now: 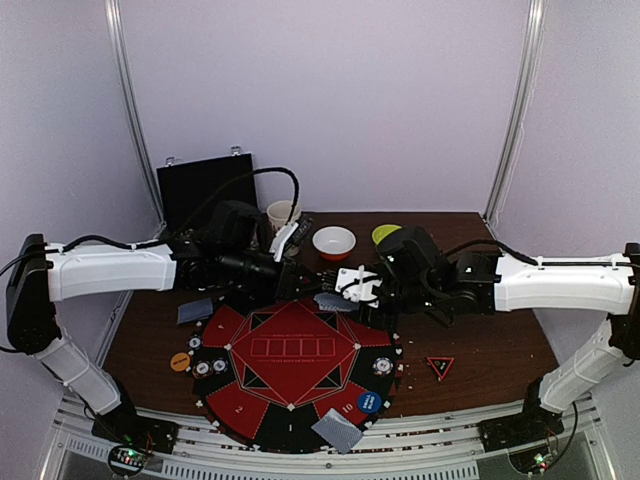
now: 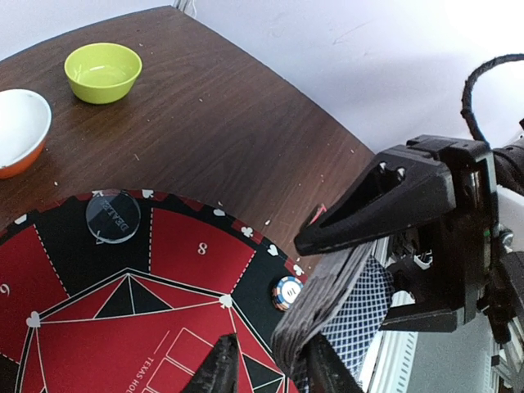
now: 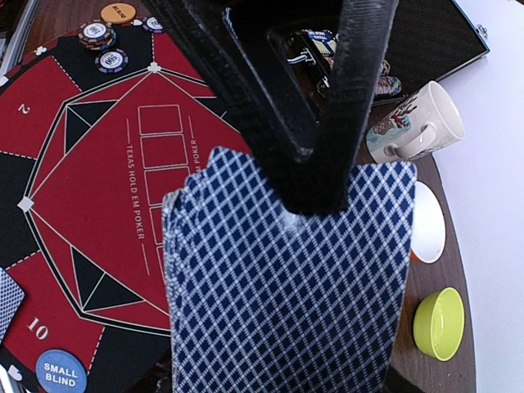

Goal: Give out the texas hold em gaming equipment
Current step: Pick up the poker card from the face-down deck piles.

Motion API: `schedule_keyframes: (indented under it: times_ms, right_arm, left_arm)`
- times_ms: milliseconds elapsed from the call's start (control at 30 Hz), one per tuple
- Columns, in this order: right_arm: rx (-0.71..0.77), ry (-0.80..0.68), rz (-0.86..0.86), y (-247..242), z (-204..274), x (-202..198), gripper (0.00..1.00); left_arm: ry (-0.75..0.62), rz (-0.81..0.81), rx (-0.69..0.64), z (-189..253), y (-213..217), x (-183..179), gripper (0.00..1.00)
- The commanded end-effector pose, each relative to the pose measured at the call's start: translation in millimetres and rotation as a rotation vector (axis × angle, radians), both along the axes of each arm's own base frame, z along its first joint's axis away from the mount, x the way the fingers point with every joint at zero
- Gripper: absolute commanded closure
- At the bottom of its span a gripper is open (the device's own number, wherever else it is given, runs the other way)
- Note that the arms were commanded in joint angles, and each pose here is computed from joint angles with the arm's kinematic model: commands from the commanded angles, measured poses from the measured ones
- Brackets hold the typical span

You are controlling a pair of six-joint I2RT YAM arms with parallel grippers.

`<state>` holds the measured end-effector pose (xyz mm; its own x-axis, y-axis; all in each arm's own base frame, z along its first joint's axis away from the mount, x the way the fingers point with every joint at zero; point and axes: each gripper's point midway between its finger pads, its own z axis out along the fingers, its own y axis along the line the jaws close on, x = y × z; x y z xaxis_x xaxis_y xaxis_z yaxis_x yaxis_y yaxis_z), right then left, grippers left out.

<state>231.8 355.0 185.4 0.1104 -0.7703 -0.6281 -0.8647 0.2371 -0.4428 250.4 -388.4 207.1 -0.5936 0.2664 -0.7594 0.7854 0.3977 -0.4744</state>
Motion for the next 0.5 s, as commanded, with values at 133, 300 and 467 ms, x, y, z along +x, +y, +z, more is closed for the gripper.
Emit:
schedule_keyframes:
  times_ms: [133,300,467]
  right_arm:
    - [0.045,-0.023,-0.005,5,17,3,0.45]
    - [0.042,-0.032,-0.015,2,18,4,0.45]
    - [0.027,-0.039,-0.031,-5,14,5,0.45]
  left_arm:
    - [-0.009,-0.069,-0.036,12,-6,-9,0.86]
    - [0.001,-0.092,-0.039,15,-4,-16,1.0]
    - [-0.039,-0.064,-0.045,28,4,-16,1.0]
